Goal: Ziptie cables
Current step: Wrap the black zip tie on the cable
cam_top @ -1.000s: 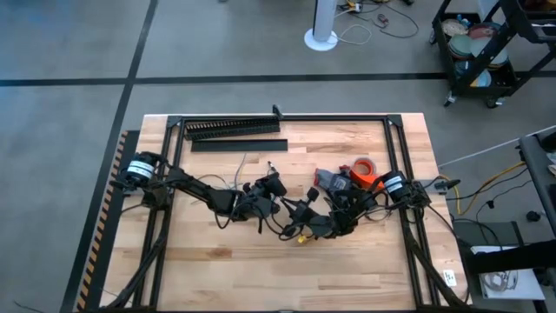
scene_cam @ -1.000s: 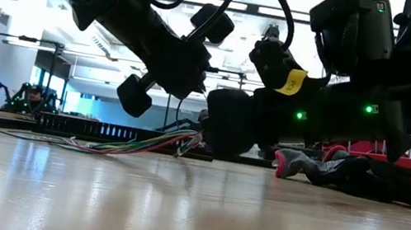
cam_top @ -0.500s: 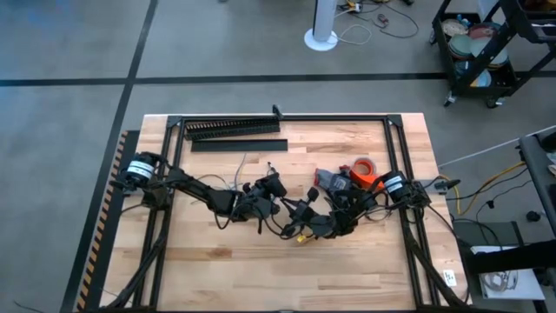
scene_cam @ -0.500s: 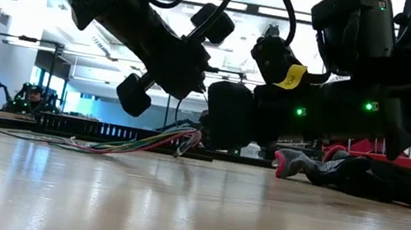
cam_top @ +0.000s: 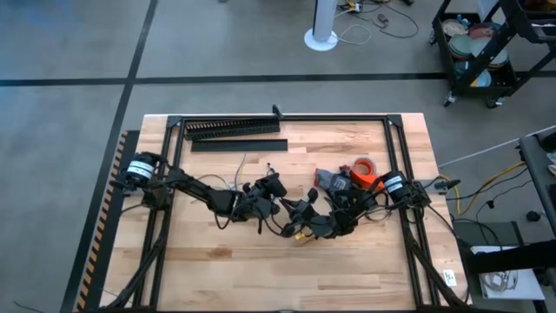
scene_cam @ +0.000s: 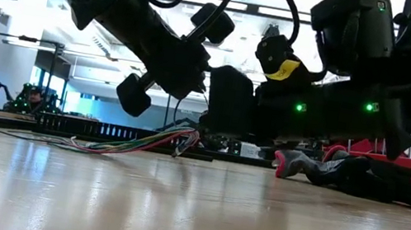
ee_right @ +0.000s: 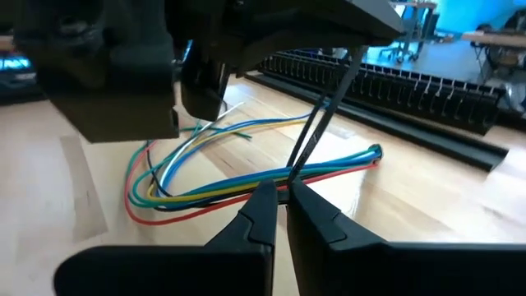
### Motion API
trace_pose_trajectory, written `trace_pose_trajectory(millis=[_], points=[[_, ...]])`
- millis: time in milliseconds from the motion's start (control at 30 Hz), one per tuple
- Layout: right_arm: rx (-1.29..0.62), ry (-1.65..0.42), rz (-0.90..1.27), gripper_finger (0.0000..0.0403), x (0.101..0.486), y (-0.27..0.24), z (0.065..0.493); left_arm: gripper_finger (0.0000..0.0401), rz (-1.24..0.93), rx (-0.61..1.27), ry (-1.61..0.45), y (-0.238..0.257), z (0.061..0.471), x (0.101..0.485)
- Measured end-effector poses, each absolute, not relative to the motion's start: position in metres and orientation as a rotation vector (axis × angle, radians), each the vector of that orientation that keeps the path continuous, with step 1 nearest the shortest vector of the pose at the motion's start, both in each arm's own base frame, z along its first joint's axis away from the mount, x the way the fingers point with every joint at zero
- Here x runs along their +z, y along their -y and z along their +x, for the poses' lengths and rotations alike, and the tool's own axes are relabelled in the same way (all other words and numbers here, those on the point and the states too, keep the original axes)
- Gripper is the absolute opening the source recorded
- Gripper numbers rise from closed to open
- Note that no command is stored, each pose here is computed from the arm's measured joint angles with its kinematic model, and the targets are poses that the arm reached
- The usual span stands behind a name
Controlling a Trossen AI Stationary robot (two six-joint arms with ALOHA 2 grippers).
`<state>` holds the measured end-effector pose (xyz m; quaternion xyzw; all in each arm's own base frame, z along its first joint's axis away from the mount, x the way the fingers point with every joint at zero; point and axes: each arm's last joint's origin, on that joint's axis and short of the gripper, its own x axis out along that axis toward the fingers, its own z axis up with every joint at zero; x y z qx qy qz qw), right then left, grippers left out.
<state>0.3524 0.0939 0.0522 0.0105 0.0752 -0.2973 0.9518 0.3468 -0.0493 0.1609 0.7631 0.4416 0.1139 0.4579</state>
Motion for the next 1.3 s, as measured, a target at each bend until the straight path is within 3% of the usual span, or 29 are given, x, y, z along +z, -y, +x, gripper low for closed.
trace_pose_trajectory(millis=[1300], points=[[-0.605,-0.119,0.131,0.0000,0.0558,-0.0921,0.3537,0.0000,1.891,0.285,-1.096,0.0516,0.3462,0.1609]])
